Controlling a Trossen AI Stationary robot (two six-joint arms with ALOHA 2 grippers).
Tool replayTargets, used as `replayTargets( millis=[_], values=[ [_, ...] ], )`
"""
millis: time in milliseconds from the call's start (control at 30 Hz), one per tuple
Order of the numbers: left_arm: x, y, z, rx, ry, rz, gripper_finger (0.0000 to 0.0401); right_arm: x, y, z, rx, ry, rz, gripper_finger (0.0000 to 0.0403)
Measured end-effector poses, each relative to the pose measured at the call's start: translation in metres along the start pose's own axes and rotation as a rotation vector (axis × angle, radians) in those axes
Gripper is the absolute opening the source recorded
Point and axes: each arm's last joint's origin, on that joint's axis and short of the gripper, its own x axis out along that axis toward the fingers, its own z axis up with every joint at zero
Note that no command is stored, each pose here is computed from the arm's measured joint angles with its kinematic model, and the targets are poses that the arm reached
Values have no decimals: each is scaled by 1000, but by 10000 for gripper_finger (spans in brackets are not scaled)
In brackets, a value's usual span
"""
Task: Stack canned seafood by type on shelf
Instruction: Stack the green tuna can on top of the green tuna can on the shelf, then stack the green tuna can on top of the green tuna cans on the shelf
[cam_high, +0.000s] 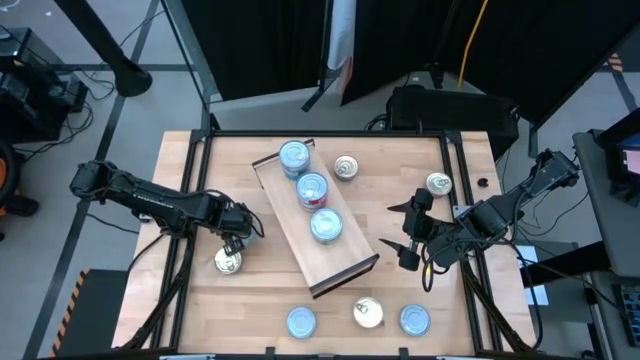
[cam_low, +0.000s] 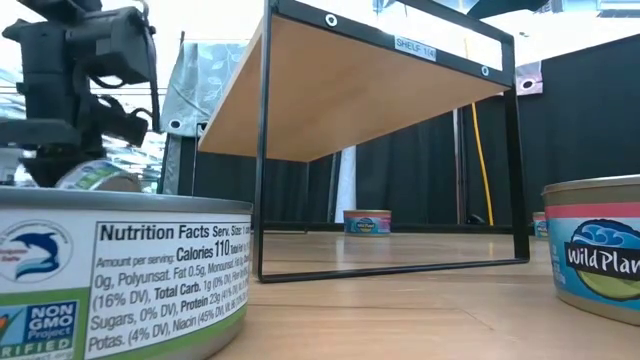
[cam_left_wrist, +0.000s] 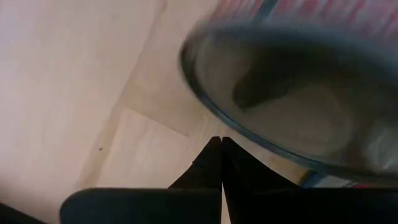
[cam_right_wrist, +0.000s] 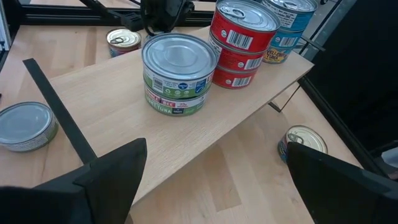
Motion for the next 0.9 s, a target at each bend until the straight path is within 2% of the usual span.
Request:
replayTargets(
  millis=[467, 700, 900],
  values=[
    [-1, 2, 0, -17, -23, 56, 0, 0, 0, -1, -6, 8, 2, 375],
    [-6, 0, 7, -25, -152, 30, 0, 0, 0, -1, -9, 11, 2, 375],
    [-8, -4, 14, 34, -226, 1, 0, 0, 0, -1, -9, 11, 2, 375]
  ],
)
